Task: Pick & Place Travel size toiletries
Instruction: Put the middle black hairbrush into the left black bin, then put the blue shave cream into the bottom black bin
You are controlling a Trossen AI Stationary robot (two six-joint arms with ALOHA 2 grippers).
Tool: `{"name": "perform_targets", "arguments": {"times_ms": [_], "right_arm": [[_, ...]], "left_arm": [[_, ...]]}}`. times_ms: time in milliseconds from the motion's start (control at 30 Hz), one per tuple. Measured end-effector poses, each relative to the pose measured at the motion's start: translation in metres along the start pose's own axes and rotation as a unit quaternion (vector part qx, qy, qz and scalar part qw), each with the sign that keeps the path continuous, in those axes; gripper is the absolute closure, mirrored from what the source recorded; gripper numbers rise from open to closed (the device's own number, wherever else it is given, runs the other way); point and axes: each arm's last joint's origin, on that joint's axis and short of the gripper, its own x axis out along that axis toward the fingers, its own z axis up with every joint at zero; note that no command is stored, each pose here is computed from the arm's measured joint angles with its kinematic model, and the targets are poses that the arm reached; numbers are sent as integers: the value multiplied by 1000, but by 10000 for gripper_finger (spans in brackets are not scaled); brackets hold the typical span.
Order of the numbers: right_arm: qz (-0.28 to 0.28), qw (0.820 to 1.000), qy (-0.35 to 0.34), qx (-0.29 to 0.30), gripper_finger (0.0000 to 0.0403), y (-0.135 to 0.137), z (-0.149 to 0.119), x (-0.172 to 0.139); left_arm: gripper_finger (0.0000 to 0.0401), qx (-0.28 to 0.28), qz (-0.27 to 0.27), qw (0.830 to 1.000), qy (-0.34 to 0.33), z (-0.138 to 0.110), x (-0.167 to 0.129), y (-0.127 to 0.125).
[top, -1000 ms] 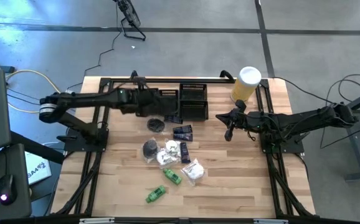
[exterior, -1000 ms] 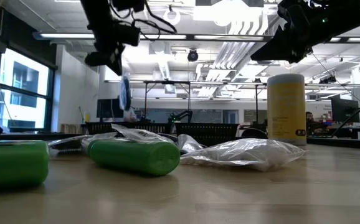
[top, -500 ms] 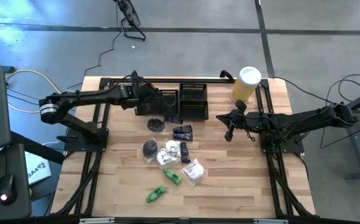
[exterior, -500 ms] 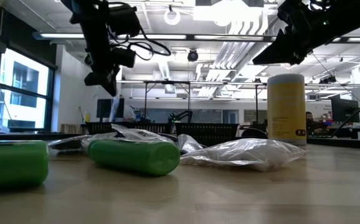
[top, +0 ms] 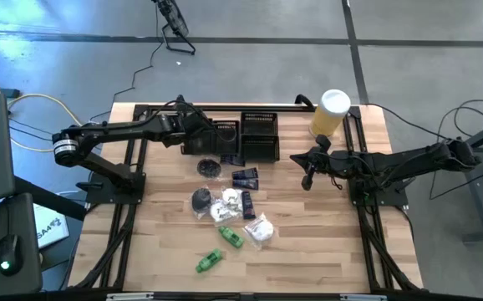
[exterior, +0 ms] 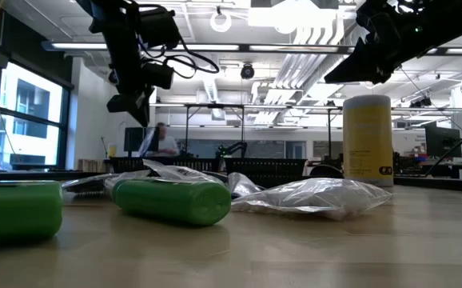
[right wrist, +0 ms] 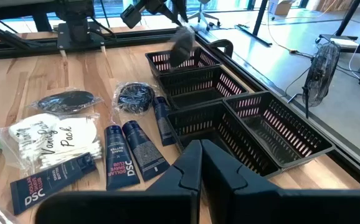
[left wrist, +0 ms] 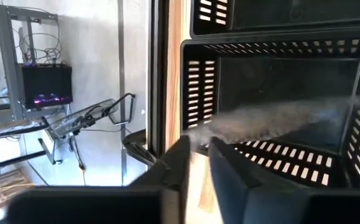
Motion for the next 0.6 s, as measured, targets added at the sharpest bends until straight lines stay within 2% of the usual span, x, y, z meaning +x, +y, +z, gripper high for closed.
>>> {"name": "perform_targets", "arguments": {"times_ms": [167, 267, 367, 600], "right_arm": [[0, 1000, 0, 0, 401, 0, 0, 0], [0, 1000, 0, 0, 401, 0, 0, 0], [0, 1000, 0, 5, 401, 0, 0, 0], [1, 1000, -3, 7, 401, 0, 1, 0]], "left_arm": [[255, 28, 26, 999, 13, 0, 0, 2], [223, 28, 42, 999, 11, 1, 0, 4], [209, 13, 53, 999, -1, 4, -1, 6], [206, -5, 67, 997, -24, 9, -2, 9]]}}
